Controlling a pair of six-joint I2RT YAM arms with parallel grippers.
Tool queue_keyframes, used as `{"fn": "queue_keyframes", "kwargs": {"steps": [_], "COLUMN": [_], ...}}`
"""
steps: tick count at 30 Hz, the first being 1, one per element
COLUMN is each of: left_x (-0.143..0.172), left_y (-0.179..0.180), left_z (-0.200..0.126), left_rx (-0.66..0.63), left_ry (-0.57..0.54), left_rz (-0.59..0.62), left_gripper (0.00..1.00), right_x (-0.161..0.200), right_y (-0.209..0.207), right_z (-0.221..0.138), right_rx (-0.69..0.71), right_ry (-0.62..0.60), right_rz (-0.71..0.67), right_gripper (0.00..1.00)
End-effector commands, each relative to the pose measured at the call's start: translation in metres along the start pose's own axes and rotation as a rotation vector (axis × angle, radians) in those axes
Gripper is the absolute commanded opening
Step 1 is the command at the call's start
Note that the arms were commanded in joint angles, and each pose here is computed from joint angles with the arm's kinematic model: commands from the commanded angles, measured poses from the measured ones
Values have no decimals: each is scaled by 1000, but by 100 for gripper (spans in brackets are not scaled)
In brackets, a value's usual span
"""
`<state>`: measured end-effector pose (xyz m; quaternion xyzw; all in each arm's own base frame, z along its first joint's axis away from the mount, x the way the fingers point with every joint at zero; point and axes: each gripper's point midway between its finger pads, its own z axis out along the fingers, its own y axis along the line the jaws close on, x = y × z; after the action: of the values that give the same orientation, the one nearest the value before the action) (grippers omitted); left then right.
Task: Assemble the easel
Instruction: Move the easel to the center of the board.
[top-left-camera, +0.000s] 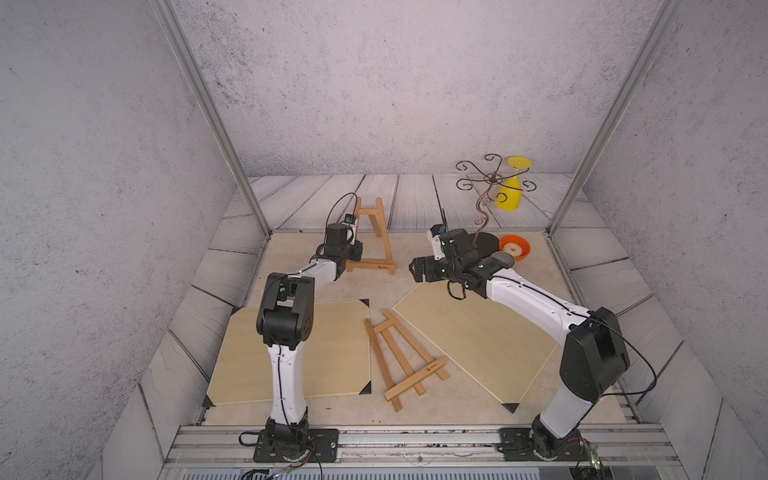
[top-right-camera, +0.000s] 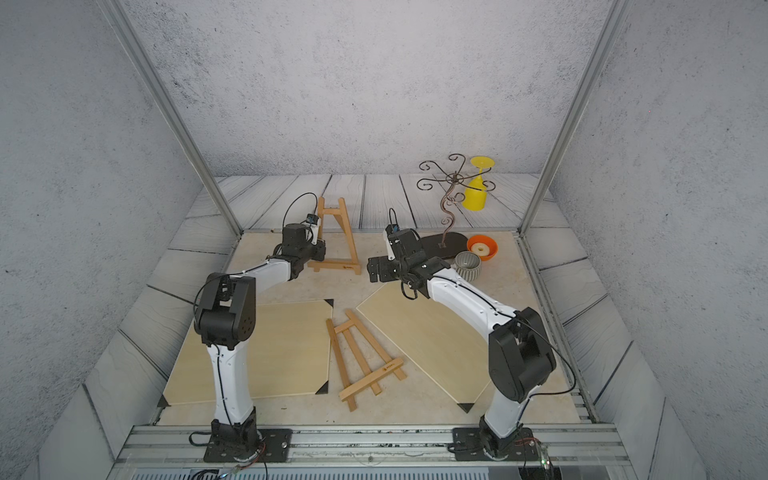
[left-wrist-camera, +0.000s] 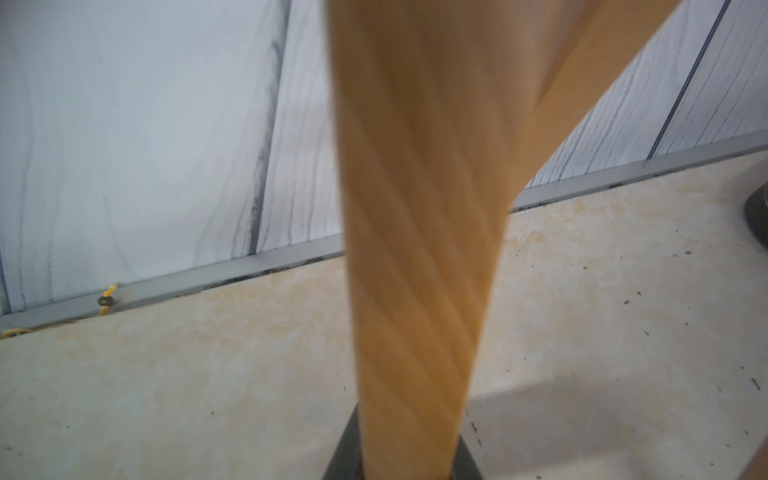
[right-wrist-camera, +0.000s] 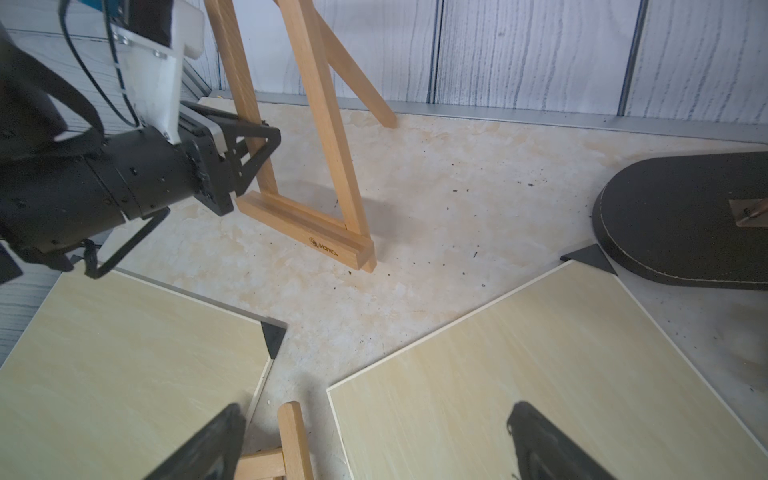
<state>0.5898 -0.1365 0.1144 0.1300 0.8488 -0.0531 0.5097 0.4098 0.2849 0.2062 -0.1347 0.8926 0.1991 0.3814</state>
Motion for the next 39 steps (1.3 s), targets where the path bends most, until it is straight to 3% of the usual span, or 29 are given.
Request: {"fn": "queue_keyframes", "kwargs": {"steps": [1,7,11,17,22,30,33,39], "left_x": [-36,-20,-19,-21,-26,22,41,62], "left_y": [-8,-8,-8,-9,-9,-16,-18,-28], "left_z": [-18,-26,-32,-45,-83,-151,-172,-204], "left_rx": [-62,-106,-108,-96,-86,-59,-59,-10], "left_ry": [-108,-89,-82,-89,-112,5,61,121], "left_rz": [-3,-24,-21,-52,-138,-341,-431,-468], "left_gripper": [0,2,34,56,61,66,67,72], "right_x": [5,12,16,24,57,142,165,199], "right_y": [-4,-6,-6,-5,5,27,33,43], "right_z": [-4,-2,-3,-5,-6,9,19,35], "right_rx": [9,15,13,12,13,60,78,68], "right_ry": [6,19,28,61,180,412,479,553], "right_rz": [9,13,18,35,18,-117,-180,-224], "right_gripper": [99,99,99,99,99,100,94,83]}}
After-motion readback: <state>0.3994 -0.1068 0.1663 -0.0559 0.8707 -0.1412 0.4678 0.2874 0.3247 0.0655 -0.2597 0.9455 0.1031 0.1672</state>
